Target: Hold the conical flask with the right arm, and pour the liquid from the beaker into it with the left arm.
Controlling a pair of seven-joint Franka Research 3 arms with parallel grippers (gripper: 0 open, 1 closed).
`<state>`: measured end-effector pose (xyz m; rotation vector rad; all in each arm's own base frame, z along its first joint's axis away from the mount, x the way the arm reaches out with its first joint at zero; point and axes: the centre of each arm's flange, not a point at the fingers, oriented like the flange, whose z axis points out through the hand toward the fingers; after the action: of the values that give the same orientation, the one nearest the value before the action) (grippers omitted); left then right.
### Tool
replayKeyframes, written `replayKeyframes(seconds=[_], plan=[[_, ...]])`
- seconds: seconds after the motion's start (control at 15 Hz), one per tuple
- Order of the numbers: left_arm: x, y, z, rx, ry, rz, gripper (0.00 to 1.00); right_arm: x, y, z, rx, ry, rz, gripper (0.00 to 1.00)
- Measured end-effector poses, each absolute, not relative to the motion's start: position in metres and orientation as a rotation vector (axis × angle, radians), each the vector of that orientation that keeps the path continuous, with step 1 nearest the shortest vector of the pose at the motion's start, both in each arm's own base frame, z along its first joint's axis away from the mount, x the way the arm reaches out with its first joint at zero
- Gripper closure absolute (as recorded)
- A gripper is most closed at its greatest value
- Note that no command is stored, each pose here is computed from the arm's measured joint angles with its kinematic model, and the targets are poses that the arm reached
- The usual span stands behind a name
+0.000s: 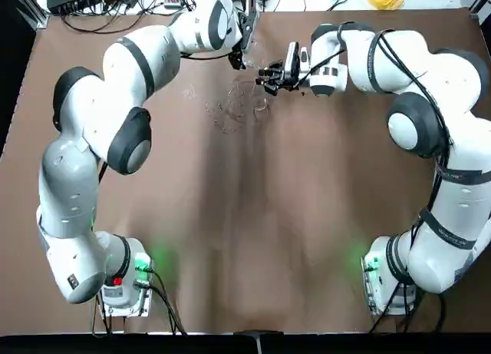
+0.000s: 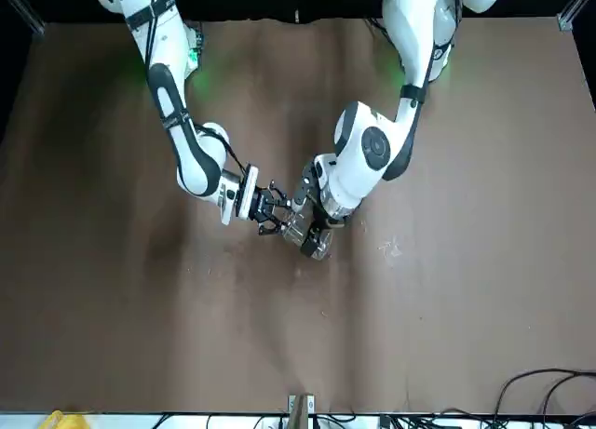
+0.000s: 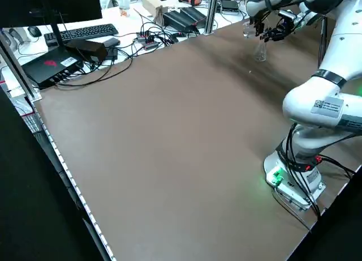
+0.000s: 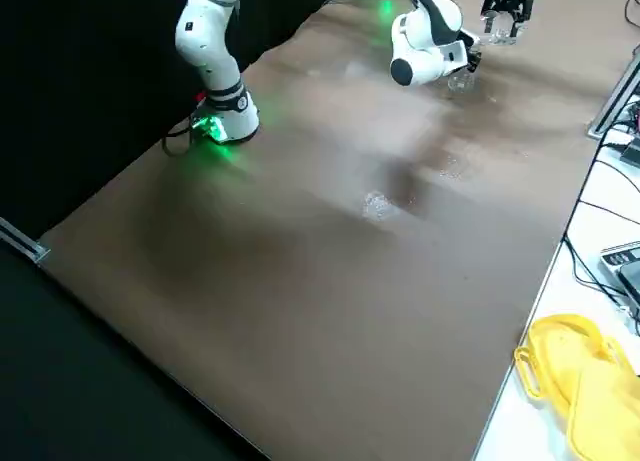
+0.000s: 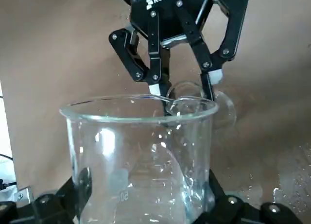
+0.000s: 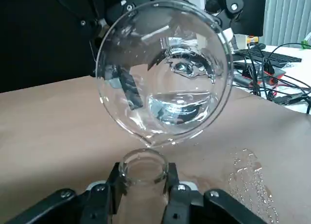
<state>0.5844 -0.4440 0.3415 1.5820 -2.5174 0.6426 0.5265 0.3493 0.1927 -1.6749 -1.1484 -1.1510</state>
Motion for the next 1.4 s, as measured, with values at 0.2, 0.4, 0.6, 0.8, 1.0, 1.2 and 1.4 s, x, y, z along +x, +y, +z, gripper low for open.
replayKeyframes(seconds=[0.2, 0.4, 0.6, 0.8, 1.0, 1.2, 1.4], plan=[[0.583, -0.446, 0.342, 1.573, -2.538, 0.636, 0.02, 0.526, 0.349, 0.193, -1.675, -1.148, -1.151, 0.61], [0.581, -0.448, 0.343, 1.578, -2.539, 0.633, 0.02, 0.527, 0.349, 0.193, -1.675, -1.148, -1.151, 0.61], [0.582, -0.446, 0.349, 1.594, -2.562, 0.635, 0.02, 0.527, 0.349, 0.193, -1.675, -1.148, -1.151, 0.61], [0.58, -0.449, 0.353, 1.618, -2.562, 0.636, 0.02, 0.527, 0.349, 0.193, -1.675, -1.147, -1.152, 0.61], [0.579, -0.449, 0.355, 1.628, -2.565, 0.635, 0.02, 0.527, 0.349, 0.194, -1.676, -1.145, -1.155, 0.61], [0.579, -0.449, 0.357, 1.635, -2.575, 0.635, 0.02, 0.528, 0.349, 0.194, -1.676, -1.143, -1.157, 0.61], [0.577, -0.451, 0.358, 1.641, -2.596, 0.618, 0.02, 0.528, 0.349, 0.194, -1.676, -1.142, -1.157, 0.61]])
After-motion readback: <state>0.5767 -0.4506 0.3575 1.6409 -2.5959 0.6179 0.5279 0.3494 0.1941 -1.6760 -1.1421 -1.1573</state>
